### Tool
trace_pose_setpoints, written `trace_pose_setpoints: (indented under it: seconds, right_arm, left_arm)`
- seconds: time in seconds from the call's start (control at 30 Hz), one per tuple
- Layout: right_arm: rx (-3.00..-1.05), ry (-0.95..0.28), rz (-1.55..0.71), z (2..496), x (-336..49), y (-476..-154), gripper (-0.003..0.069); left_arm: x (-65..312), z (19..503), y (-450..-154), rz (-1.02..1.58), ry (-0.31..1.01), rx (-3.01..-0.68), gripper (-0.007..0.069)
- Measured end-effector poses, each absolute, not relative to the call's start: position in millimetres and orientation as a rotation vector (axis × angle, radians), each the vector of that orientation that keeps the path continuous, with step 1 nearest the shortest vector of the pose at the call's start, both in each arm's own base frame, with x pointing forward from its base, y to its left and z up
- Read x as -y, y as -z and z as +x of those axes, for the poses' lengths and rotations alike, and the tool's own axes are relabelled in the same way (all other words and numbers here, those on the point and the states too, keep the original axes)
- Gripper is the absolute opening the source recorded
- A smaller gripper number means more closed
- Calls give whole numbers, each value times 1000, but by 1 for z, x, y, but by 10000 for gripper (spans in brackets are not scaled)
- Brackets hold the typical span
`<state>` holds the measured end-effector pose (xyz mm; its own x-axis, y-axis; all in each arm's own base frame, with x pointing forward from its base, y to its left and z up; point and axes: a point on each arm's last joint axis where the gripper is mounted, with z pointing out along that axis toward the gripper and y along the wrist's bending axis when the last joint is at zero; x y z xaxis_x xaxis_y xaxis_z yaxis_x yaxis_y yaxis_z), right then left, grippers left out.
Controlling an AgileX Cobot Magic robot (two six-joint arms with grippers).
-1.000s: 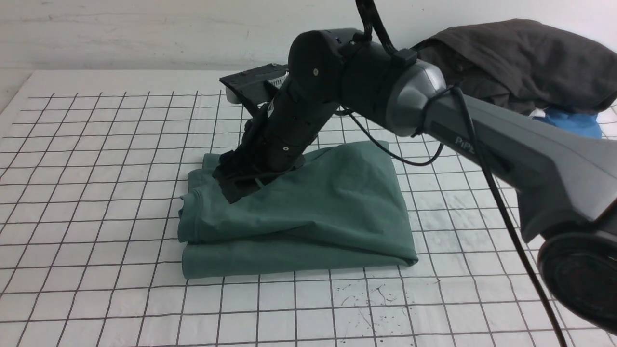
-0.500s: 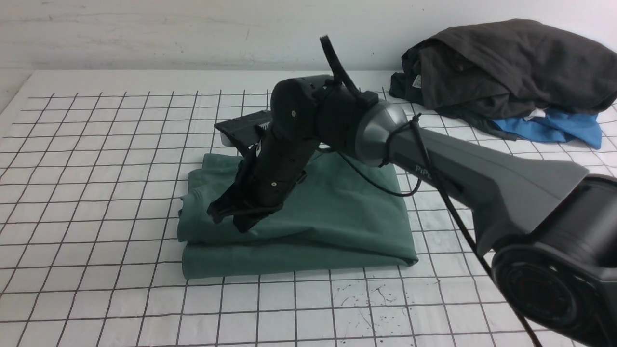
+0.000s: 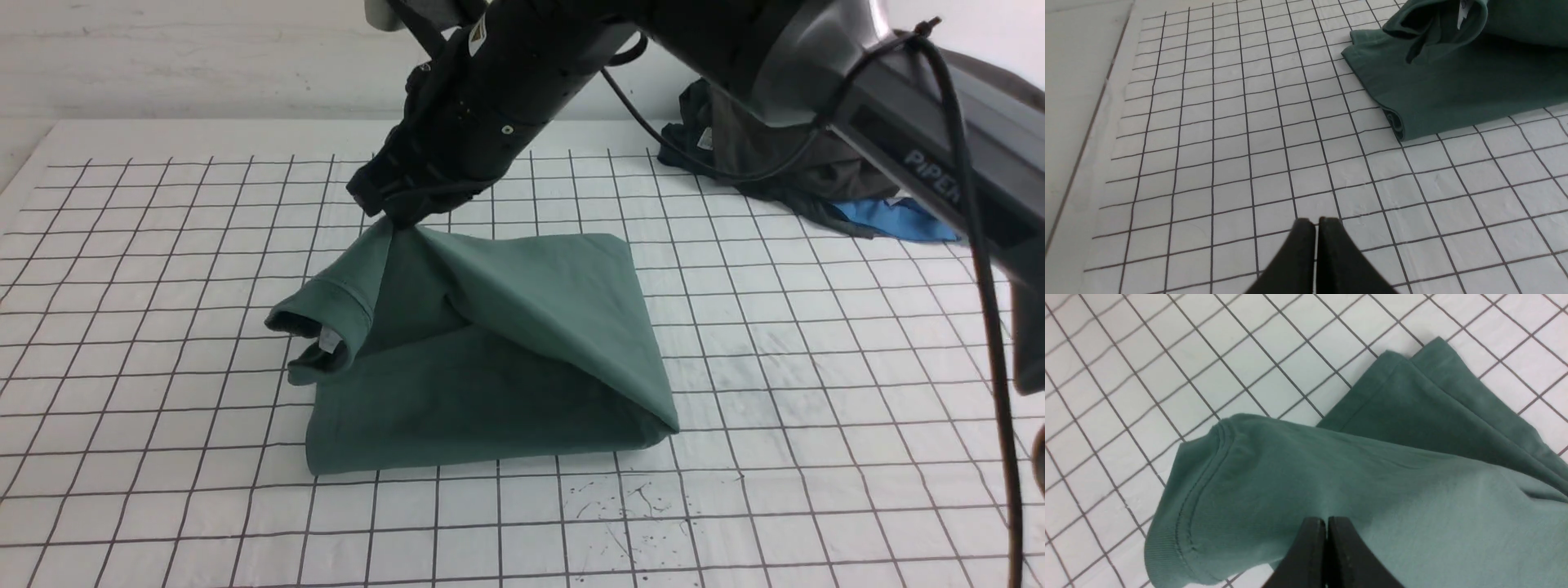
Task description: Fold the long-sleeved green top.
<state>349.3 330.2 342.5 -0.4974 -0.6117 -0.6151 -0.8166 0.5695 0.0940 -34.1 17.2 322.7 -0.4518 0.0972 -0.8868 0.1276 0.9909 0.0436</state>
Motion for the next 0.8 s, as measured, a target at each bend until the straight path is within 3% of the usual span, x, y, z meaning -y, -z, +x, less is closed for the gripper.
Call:
trace_pose_setpoints:
  seconds: [0.2, 0.4, 0.5, 0.63, 0.8]
  right_arm:
    - [-2383, -407, -1153, 368, -336, -294, -11]
    - [-2426, -368, -954, 390, -315, -299, -11]
    - [-2398, -407, -780, 408, -299, -313, -11]
    - [-2384, -485, -764, 407, -302, -317, -11]
    - [-2428, -702, -939, 384, -349, -281, -11]
  left_arm:
    - [-17, -34, -322, 150, 40, -2044, -8]
    - [-17, -34, -322, 148, 41, -2044, -8]
    - [-17, -34, -322, 148, 41, -2044, -8]
    - [-17, -34, -322, 148, 41, -2044, -8]
    - [-18, -34, -322, 144, 24, -2043, -8]
